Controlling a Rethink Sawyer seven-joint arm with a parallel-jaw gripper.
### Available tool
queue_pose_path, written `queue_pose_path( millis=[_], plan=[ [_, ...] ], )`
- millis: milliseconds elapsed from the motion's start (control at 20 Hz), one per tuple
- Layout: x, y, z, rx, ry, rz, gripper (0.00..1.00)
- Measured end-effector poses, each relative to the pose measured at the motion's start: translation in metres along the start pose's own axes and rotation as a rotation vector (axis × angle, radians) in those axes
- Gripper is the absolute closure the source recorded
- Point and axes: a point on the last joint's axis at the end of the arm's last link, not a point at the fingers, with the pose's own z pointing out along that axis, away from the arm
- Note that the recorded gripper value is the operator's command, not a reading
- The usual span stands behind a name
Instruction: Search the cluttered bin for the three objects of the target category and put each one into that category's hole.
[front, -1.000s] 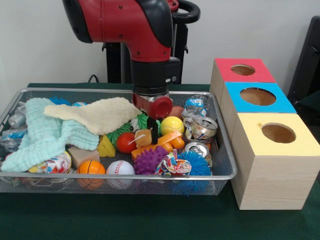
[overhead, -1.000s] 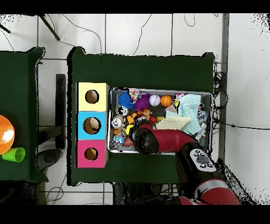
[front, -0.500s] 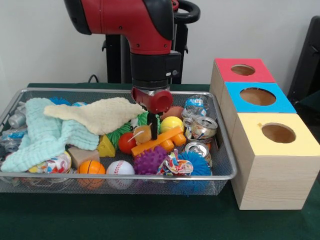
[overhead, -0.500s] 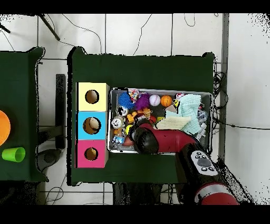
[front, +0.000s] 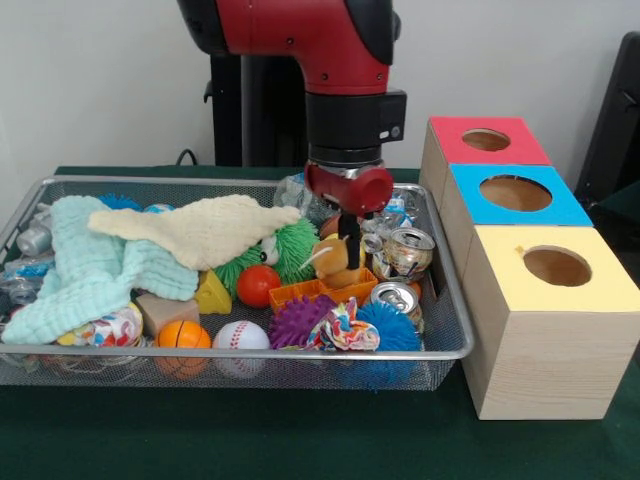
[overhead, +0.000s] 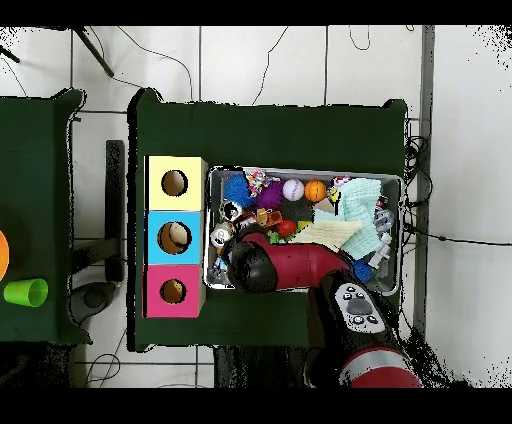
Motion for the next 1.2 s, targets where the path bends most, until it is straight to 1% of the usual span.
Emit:
queue_pose_path(
  millis=[100, 300, 350, 550, 850, 900, 950, 1100, 1150, 1200],
  plan=[
    [0.007, 0.009, -0.005, -0.008, -0.001, 0.000, 1.00],
    [0.010, 0.019, -0.013, -0.014, -0.003, 0.012, 1.00],
    [0.010, 0.022, -0.017, -0.011, -0.002, 0.026, 1.00],
    [0.010, 0.026, -0.024, -0.001, 0.004, 0.048, 1.00],
    [0.018, 0.035, -0.032, 0.014, 0.003, 0.054, 1.00],
    [0.022, 0.037, -0.033, 0.018, 0.001, 0.051, 1.00],
    [0.032, 0.042, -0.037, 0.023, -0.001, 0.044, 1.00],
    [0.044, 0.049, -0.040, 0.028, -0.003, 0.035, 1.00],
    [0.056, 0.054, -0.044, 0.032, -0.004, 0.025, 1.00],
    [0.063, 0.058, -0.046, 0.033, -0.004, 0.019, 1.00]
  ],
)
